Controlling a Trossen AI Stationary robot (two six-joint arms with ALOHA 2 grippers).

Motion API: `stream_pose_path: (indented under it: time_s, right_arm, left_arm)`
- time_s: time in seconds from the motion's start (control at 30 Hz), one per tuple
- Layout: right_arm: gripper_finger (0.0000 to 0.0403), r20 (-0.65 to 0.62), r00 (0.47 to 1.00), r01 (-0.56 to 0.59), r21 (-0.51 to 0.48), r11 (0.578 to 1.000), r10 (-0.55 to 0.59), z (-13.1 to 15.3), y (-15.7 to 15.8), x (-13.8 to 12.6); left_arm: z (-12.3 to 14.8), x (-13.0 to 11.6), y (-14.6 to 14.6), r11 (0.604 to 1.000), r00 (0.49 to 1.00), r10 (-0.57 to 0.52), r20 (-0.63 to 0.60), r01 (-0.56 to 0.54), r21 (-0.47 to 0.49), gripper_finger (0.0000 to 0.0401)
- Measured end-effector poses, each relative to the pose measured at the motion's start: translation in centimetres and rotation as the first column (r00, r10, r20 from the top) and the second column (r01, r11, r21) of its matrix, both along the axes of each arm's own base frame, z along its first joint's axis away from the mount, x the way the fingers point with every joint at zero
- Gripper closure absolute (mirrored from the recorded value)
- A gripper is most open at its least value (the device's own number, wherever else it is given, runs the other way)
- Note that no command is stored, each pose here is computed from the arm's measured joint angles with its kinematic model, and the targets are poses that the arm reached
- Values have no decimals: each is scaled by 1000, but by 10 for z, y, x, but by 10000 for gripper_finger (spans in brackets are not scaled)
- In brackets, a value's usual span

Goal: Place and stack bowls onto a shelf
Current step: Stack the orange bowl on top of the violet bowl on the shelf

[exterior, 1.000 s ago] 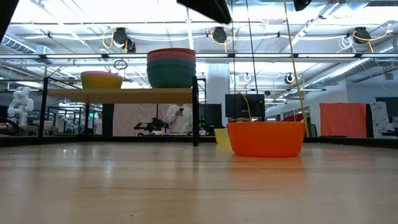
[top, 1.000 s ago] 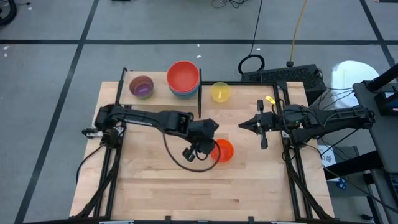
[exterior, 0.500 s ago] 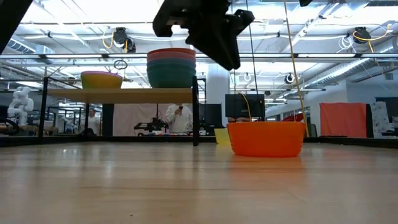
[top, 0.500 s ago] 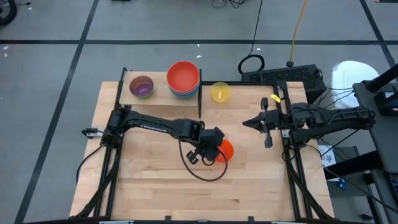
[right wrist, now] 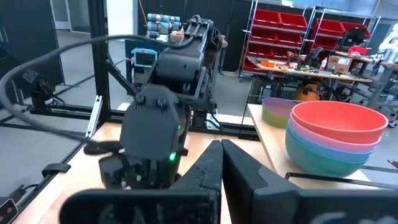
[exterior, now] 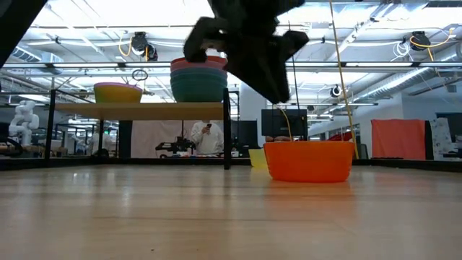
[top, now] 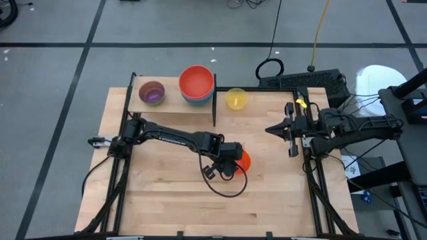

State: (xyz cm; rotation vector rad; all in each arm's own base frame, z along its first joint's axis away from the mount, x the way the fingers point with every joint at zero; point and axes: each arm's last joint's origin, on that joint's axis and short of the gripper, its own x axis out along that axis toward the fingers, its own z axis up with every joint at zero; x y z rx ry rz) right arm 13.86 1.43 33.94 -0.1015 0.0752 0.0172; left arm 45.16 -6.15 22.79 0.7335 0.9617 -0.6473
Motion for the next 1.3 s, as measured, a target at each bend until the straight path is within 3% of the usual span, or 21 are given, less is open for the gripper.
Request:
stream_pose_path:
  time_s: [0.53,1.03,1.3]
  right_arm:
    - [403,4,1000,0,-9,1000,0,1,0,-2]
    - [403,4,1000,24,-11,1000,-24,1,-1,-2]
    - [403,4,1000,24,-11,1000,-24,1,-1,-2]
  left_arm:
    - [-36,12,-2,999,998,23,-60,-25,-25,323]
    - [-36,17,-1,999,999,29,-15,-30,-34,323]
    - [-35,17,-1,993,995,89,-32,-91,-76,323]
